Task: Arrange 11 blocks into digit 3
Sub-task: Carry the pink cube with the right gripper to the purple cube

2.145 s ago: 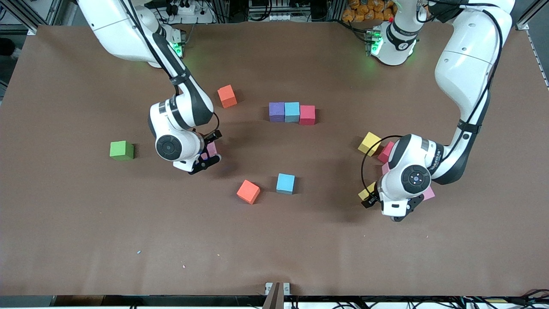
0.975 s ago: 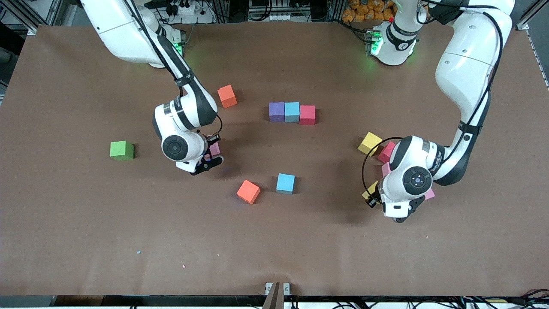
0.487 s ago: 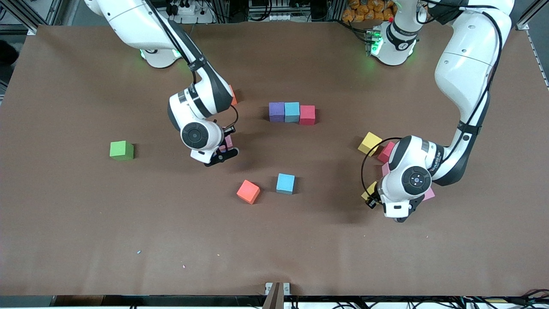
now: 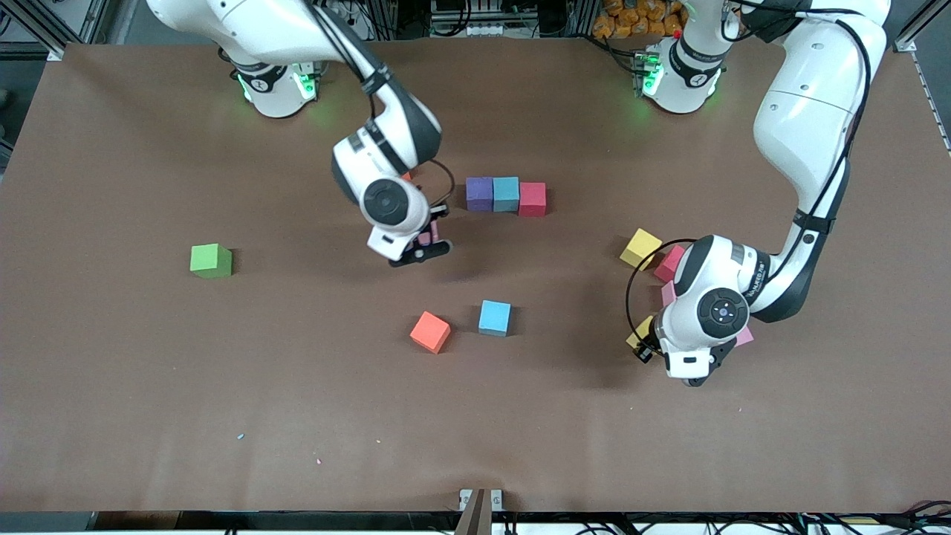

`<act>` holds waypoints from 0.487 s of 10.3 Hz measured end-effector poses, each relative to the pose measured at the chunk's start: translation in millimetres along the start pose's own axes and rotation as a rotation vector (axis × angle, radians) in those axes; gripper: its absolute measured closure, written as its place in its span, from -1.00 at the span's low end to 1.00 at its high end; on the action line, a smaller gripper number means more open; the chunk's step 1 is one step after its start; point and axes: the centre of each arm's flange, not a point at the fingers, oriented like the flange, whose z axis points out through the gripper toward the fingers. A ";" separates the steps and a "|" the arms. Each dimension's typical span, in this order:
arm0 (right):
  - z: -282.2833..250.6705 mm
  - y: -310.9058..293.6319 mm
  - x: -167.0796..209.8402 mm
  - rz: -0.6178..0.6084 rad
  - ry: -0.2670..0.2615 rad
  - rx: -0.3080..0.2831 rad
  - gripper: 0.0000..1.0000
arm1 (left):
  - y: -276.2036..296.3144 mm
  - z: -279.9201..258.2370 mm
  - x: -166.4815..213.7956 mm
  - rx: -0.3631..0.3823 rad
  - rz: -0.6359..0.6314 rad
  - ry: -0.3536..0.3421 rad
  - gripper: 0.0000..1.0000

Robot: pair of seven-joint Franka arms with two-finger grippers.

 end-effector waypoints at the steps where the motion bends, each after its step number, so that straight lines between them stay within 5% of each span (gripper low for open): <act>1: -6.9 -15.6 -3.4 0.031 0.017 0.004 -0.11 | 0.9 -1.3 -0.2 -0.002 0.001 0.001 -0.10; 5: -20.6 -34.9 0.2 0.175 0.049 0.024 -0.11 | 1.0 -1.3 0.3 -0.002 0.000 0.001 -0.10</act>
